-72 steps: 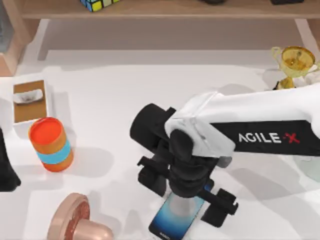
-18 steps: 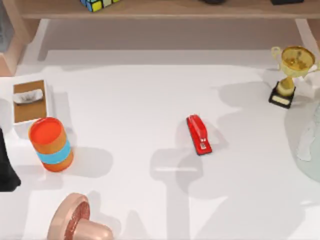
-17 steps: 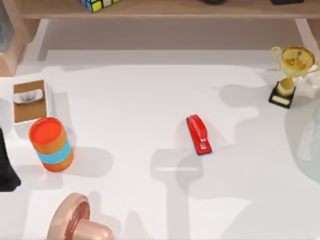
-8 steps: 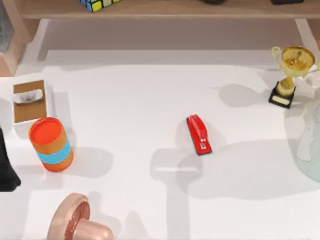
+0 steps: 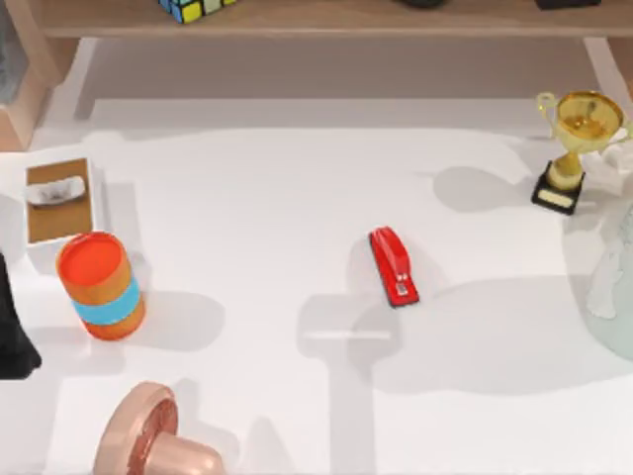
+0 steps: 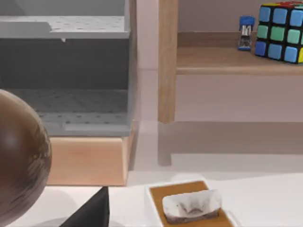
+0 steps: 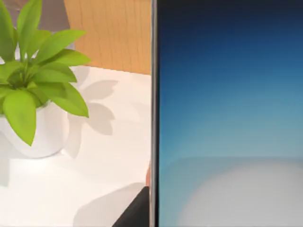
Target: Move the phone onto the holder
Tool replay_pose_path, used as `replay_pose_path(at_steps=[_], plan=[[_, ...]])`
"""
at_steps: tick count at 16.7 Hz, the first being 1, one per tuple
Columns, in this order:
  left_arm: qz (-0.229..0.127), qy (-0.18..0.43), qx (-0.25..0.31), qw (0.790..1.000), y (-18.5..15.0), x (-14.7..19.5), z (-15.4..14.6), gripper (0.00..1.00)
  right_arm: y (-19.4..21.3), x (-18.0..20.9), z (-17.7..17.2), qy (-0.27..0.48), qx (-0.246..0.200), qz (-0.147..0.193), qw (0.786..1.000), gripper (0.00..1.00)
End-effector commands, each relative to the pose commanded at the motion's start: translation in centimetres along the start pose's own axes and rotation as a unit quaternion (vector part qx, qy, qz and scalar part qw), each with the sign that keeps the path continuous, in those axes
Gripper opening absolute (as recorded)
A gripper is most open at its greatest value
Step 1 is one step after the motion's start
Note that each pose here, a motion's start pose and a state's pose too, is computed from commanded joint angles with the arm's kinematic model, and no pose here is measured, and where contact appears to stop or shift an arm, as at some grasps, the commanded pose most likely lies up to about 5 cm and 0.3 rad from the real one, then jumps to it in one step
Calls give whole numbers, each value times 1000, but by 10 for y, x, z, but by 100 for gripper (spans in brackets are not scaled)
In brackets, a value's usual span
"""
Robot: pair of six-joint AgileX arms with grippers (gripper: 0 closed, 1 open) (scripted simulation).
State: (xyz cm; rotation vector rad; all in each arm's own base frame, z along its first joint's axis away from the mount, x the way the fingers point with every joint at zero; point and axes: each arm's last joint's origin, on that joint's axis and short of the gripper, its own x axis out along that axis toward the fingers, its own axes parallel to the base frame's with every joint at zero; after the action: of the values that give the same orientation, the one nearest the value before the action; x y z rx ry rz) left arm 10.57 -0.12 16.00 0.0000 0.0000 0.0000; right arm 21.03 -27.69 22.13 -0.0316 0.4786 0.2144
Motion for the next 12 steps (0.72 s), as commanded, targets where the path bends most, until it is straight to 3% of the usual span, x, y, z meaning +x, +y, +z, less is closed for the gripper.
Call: replay_pose_path(at_steps=[5, 8, 12], plan=[[0, 0, 0, 1000, 0, 0, 0, 100, 5, -20, 6, 6, 37, -30, 999, 0], [0, 0, 0, 1000, 0, 0, 0, 100, 6, -21, 14, 7, 30, -53, 998, 0], [0, 0, 0, 1000, 0, 0, 0, 100, 3, 15, 9, 1, 10, -32, 999, 0]])
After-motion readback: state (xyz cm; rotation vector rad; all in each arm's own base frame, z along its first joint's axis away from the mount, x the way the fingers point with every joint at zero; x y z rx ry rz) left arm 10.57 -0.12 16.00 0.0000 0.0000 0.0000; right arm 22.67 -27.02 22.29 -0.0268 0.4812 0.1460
